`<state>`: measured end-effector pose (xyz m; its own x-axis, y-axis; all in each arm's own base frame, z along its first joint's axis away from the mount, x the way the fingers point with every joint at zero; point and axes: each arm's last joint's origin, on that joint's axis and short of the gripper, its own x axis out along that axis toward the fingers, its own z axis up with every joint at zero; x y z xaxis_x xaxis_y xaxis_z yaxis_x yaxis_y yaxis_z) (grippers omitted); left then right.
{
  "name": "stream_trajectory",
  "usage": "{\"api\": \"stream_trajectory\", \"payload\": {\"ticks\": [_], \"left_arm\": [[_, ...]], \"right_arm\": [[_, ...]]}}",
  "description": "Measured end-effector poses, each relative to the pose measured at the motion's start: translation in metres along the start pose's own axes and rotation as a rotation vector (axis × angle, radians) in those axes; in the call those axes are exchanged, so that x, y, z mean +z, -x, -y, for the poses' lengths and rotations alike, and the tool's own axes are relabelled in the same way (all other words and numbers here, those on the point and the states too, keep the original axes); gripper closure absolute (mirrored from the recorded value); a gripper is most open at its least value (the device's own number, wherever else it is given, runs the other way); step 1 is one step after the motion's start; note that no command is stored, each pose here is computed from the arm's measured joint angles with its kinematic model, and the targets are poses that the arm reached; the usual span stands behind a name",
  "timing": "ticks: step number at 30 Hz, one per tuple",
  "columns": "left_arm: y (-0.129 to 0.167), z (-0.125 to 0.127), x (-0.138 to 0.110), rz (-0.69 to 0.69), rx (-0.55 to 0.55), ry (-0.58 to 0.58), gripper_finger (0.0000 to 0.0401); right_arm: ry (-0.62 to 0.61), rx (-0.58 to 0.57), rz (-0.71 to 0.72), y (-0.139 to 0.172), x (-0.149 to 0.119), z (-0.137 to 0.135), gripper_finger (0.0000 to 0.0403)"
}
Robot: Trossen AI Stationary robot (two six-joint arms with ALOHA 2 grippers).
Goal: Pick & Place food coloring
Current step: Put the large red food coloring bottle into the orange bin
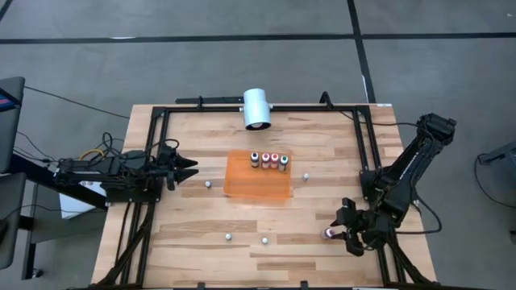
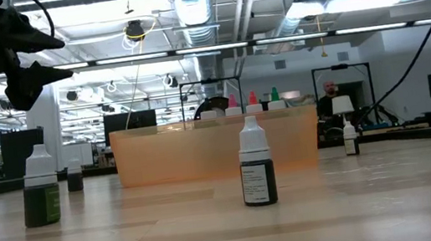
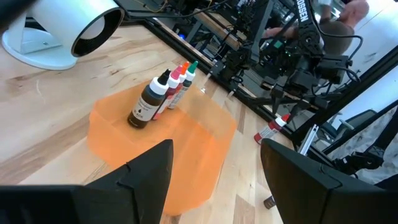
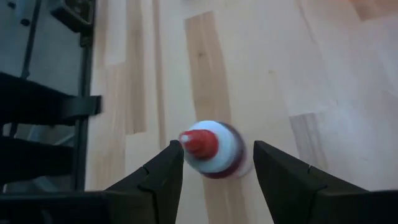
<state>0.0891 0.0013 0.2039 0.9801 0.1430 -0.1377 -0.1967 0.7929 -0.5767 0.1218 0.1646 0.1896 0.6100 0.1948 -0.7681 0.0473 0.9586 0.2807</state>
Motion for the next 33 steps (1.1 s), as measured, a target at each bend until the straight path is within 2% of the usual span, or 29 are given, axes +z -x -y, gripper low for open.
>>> {"api": "stream_trajectory", "payload": {"ticks": [12, 16, 23, 33], "left_arm": [[0.000, 0.000, 0.000, 0.000, 0.000, 0.000, 0.0166], [0.000, 0.000, 0.000, 0.000, 0.000, 0.000, 0.0166], [0.000, 0.000, -0.001, -0.006, 0.004, -0.001, 0.0166], [0.000, -0.001, -0.001, -0.013, 0.010, -0.002, 0.0166]], "right_arm": [[0.006, 0.004, -0.011, -0.004, 0.007, 0.003, 0.0222], [0.020, 0.006, -0.053, -0.010, 0.003, 0.001, 0.0232], [0.014, 0.020, -0.040, -0.023, 0.002, -0.007, 0.0254], [0.011, 0.027, -0.039, -0.024, 0.002, -0.007, 0.0255]]}}
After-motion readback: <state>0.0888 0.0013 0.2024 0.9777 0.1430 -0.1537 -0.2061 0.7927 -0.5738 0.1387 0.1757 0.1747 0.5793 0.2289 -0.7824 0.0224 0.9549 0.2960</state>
